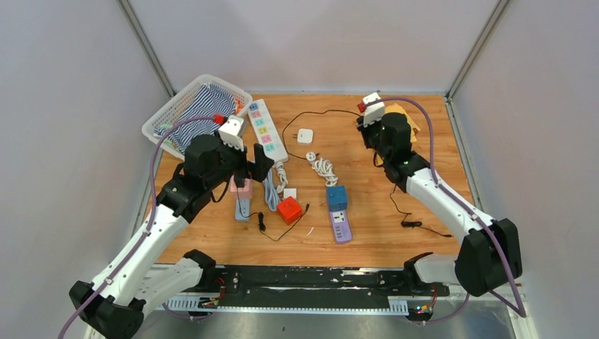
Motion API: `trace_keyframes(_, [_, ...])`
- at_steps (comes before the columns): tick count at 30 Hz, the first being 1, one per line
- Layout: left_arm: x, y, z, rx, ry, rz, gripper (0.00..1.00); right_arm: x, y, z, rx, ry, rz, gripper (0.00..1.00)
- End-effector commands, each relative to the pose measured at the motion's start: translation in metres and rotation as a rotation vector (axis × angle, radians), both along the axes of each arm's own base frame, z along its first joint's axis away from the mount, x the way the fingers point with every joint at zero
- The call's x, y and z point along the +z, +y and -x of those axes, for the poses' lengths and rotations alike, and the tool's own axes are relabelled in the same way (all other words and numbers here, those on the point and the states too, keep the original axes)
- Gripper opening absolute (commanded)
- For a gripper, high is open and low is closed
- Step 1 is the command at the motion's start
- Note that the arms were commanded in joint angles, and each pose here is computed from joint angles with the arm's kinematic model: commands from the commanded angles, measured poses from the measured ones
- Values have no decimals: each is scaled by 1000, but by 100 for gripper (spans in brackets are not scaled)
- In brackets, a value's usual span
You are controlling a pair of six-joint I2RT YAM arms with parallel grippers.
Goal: Insert the plug
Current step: Pick up the plug from the center of the board.
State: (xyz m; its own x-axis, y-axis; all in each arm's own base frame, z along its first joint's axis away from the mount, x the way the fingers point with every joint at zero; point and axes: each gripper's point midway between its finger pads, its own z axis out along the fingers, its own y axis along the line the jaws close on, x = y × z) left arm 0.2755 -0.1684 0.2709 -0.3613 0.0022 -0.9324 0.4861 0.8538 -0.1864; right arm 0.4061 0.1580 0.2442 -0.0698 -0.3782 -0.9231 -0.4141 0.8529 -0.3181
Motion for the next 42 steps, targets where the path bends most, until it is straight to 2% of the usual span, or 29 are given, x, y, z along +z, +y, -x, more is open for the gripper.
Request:
trace_keyframes(1, [-18, 11, 7, 5, 23, -63, 100, -6, -90, 6, -449, 133, -7, 0])
trace_keyframes(6, [-20, 16, 14, 16, 20, -68, 100, 24, -183, 16, -830, 167, -11, 0])
trace_keyframes(9, [-24, 20, 17, 22, 20, -77, 100, 53, -223, 27, -962, 127, -45, 0])
trace_keyframes(12, [-27, 24, 19, 32, 19, -88, 100, 80, -261, 46, -1122, 58, -11, 0])
trace_keyframes(15, [-30, 24, 20, 32, 21, -91, 100, 77, -273, 58, -1193, 75, 41, 0])
trace_keyframes(17, [-32, 24, 20, 31, 24, -92, 100, 44, -254, 53, -1074, 181, 17, 0])
trace_keyframes(20, [-36, 25, 19, 34, 31, -99, 100, -23, -201, 50, -822, 360, -130, 0])
trace_keyframes(24, [-38, 27, 20, 36, 35, -113, 100, -81, -162, 67, -697, 474, -206, 0])
trace_keyframes(27, [-39, 27, 20, 38, 36, -114, 100, -96, -132, 78, -589, 475, -243, 0])
trace_keyframes(31, [-40, 25, 20, 33, 43, -103, 100, -108, -108, 97, -519, 479, -216, 0])
trace_keyframes(39, [-32, 5, 24, -28, 47, 6, 100, -103, -62, 133, -387, 473, -293, 0])
trace_keyframes(42, [-30, 2, 24, -36, 55, 26, 100, -99, -45, 145, -327, 420, -316, 0])
